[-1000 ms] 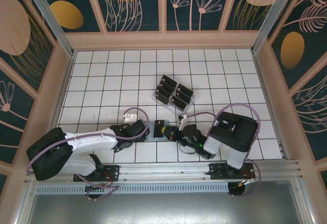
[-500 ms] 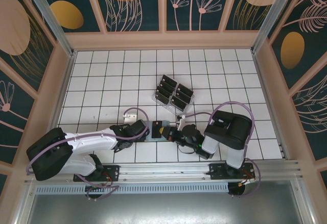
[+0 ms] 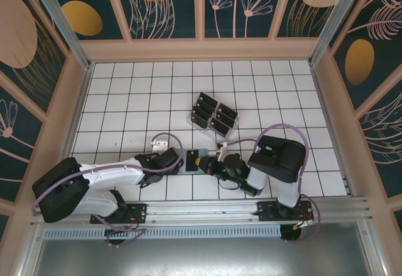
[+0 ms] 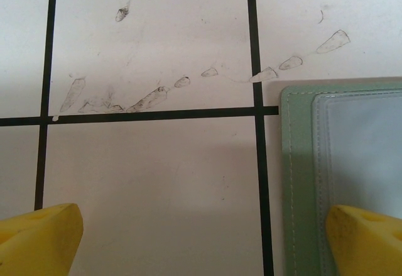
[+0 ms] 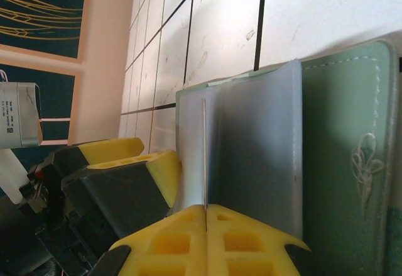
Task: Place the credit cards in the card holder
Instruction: Insert the credit card into the card slot.
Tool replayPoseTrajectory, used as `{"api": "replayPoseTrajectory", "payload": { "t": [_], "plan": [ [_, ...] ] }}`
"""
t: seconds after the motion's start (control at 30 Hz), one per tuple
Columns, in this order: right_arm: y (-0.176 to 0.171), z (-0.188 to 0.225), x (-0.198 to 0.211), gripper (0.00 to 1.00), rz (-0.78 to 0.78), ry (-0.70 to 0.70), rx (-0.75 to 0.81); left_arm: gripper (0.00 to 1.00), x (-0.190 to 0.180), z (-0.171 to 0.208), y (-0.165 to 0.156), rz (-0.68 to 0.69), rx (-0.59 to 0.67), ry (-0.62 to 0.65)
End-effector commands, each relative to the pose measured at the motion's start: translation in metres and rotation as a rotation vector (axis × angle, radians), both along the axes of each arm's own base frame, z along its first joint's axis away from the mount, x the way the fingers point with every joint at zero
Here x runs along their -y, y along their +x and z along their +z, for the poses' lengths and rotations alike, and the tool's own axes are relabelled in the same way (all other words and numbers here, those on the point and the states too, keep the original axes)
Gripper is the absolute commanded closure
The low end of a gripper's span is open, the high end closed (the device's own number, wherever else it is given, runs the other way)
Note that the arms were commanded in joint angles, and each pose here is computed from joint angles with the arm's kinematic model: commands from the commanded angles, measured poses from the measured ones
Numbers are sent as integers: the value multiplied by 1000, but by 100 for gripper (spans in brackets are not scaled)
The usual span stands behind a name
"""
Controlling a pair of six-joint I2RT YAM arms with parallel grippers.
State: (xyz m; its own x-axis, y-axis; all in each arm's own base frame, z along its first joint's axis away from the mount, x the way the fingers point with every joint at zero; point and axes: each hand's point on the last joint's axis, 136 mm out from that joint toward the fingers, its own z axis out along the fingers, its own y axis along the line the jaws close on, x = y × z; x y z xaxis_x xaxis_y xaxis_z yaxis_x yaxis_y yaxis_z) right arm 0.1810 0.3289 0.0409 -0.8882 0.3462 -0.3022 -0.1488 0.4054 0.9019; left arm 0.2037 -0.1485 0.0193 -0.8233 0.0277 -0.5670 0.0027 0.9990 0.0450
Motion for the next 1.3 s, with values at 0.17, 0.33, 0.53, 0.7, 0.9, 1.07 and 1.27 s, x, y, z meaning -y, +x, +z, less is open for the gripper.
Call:
{"api": "replayPoseTrajectory", "payload": {
  "t": [0.17, 0.33, 0.53, 0.7, 0.9, 1.07, 1.27],
  "plan": [
    [6, 5, -7, 100, -5, 50, -1, 2, -15, -9, -9, 6, -26, 59],
    [5, 4, -5, 100, -6, 62, -13, 2, -15, -9, -9, 8, -28, 58],
    [4, 3, -1, 100, -11, 64, -22, 1, -15, -9, -9, 6, -26, 59],
    [3, 3, 1, 100, -20, 69, -35, 2, -15, -10, -9, 5, -26, 59],
    [1, -1, 4, 100, -32, 71, -57, 2, -15, -9, -9, 7, -24, 60],
    [1, -4, 4, 100, -37, 73, -72, 1, -16, -10, -9, 8, -26, 60],
    [0, -6, 3, 100, -36, 87, -90, 2, -16, -10, -9, 9, -24, 61]
  ]
}}
